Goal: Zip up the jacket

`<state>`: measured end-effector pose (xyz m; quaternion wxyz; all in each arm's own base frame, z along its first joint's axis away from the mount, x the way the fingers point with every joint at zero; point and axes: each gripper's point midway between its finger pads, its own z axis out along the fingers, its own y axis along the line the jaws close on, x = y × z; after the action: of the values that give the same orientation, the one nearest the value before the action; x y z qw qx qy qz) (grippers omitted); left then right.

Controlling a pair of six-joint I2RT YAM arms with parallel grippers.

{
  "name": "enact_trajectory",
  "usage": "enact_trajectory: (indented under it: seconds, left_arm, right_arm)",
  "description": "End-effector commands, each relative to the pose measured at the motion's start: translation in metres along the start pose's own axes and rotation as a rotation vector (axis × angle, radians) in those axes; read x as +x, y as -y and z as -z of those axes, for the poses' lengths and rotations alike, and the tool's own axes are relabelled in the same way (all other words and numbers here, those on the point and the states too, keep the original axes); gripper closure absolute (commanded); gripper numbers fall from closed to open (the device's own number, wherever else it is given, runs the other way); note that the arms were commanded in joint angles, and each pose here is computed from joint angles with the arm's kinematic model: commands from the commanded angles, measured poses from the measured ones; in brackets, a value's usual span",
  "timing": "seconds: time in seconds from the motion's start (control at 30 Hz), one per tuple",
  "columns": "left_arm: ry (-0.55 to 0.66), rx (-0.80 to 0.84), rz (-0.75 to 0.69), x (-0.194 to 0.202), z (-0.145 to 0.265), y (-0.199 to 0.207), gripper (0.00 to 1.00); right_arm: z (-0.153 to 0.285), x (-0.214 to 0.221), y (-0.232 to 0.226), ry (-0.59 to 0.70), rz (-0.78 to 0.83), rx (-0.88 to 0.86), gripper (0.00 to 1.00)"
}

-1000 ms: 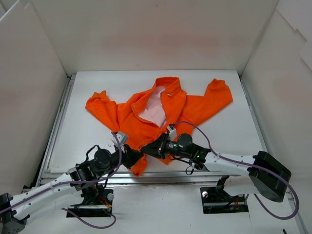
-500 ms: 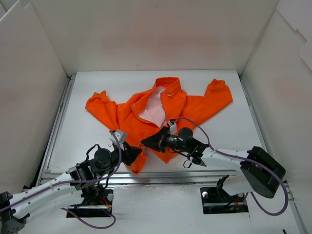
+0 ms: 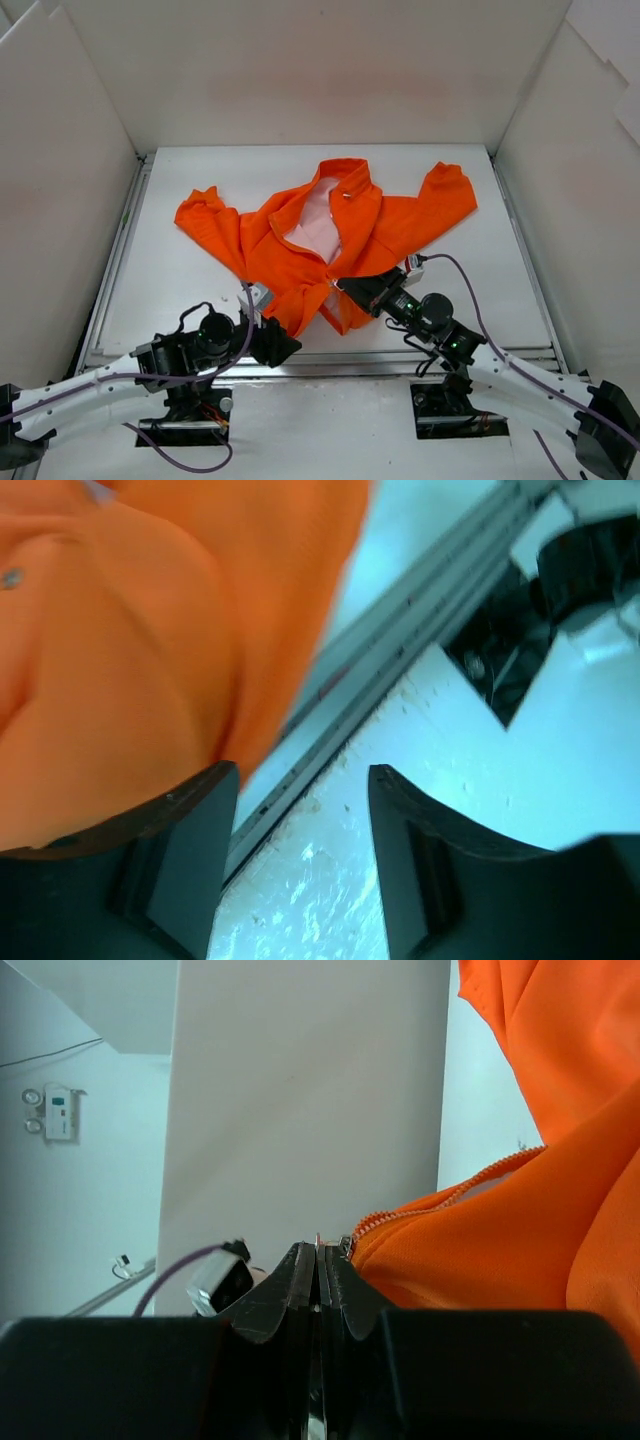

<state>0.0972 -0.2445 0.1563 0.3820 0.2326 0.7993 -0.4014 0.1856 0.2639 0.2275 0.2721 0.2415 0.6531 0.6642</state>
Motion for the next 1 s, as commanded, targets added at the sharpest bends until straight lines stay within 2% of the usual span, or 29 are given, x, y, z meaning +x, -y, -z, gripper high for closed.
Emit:
enact_trajectory:
  seconds: [0.0,0.03,0.07,0.1,0.17,0.2,0.23,0.27,0.3,0.37,0.4,0.47,0.5,0.53,0.57,0.6,0.7,0.73,0.77,0.8,0.87,0.9,0.93,0.97]
  left_arm:
    - [0.200,-0.133,0.124,-0.052,0.014,-0.011,0.49]
    - [0.252,-0.281,0.172,-0.056,0.018,-0.038,0.51]
    - [0.231,-0.426,0.290,-0.038,0.025,-0.066,0.53]
    - [0.253,-0.528,0.336,-0.033,0.030,-0.086,0.53]
    - [0.317,-0.706,0.410,-0.032,0.040,-0.124,0.53]
    - [0.291,-0.728,0.417,-0.025,0.035,-0.134,0.53]
    - [0.324,-0.703,0.439,-0.037,0.028,-0.136,0.53]
    - [0.362,-0.762,0.489,-0.046,0.033,-0.161,0.54]
    - [0.269,-0.735,0.479,-0.038,0.020,-0.167,0.56]
    - [0.293,-0.762,0.511,-0.050,0.018,-0.193,0.60]
    - [0.254,-0.818,0.550,-0.044,0.019,-0.221,0.60]
    - [0.286,-0.809,0.591,-0.059,0.013,-0.242,0.62]
    - [0.217,-0.777,0.617,-0.049,0.000,-0.254,0.65]
    - [0.243,-0.754,0.609,-0.061,-0.009,-0.262,0.68]
    - [0.249,-0.743,0.600,-0.079,-0.018,-0.267,0.78]
    - [0.169,-0.768,0.633,-0.063,-0.033,-0.285,0.81]
    - [0.101,-0.709,0.651,-0.073,-0.077,-0.308,0.86]
    - [0.106,-0.684,0.651,-0.081,-0.089,-0.313,0.86]
    - [0.154,-0.645,0.632,-0.119,-0.102,-0.318,0.86]
    - [0.113,-0.653,0.651,-0.113,-0.120,-0.334,0.86]
    - [0.080,-0.652,0.658,-0.132,-0.142,-0.350,0.86]
    - [0.121,-0.591,0.628,-0.177,-0.172,-0.360,0.86]
    - [0.081,-0.588,0.637,-0.184,-0.181,-0.365,0.86]
    - [0.180,-0.511,0.539,-0.267,-0.196,-0.347,0.84]
  right_arm:
    - [0.008,-0.003,-0.009,0.033,0.035,-0.033,1.00]
    - [0.008,0.000,0.004,0.024,0.049,0.019,1.00]
    - [0.009,0.001,0.012,0.021,0.060,0.048,1.00]
    - [0.023,-0.002,-0.022,0.039,0.063,-0.061,1.00]
    - [0.026,0.001,-0.009,0.023,0.087,-0.008,1.00]
    - [0.027,0.003,-0.003,0.015,0.094,0.013,1.00]
    - [0.028,0.006,0.002,-0.003,0.104,0.025,1.00]
    - [0.029,0.010,0.005,-0.024,0.106,0.037,1.00]
    - [0.028,0.013,0.008,-0.041,0.108,0.041,1.00]
    - [0.026,0.016,0.008,-0.054,0.126,0.041,1.00]
    - [0.023,0.017,0.008,-0.063,0.135,0.049,1.00]
    - [0.017,0.021,0.014,-0.080,0.155,0.072,1.00]
    - [0.014,0.022,0.012,-0.086,0.161,0.064,1.00]
    - [0.012,0.023,0.015,-0.091,0.169,0.072,1.00]
    - [0.007,0.024,0.024,-0.100,0.172,0.102,1.00]
    - [0.003,0.025,0.022,-0.100,0.172,0.090,1.00]
    - [-0.009,0.027,0.028,-0.103,0.182,0.098,1.00]
    - [-0.013,0.026,0.029,-0.099,0.188,0.098,1.00]
    - [-0.020,0.022,0.035,-0.078,0.194,0.116,1.00]
    - [-0.024,0.020,0.034,-0.066,0.204,0.113,1.00]
    - [-0.033,0.017,0.036,-0.046,0.231,0.125,1.00]
    - [-0.044,0.013,0.036,-0.027,0.249,0.123,1.00]
    - [-0.049,0.013,0.036,-0.026,0.256,0.125,1.00]
    - [-0.056,0.013,0.035,-0.025,0.261,0.126,1.00]
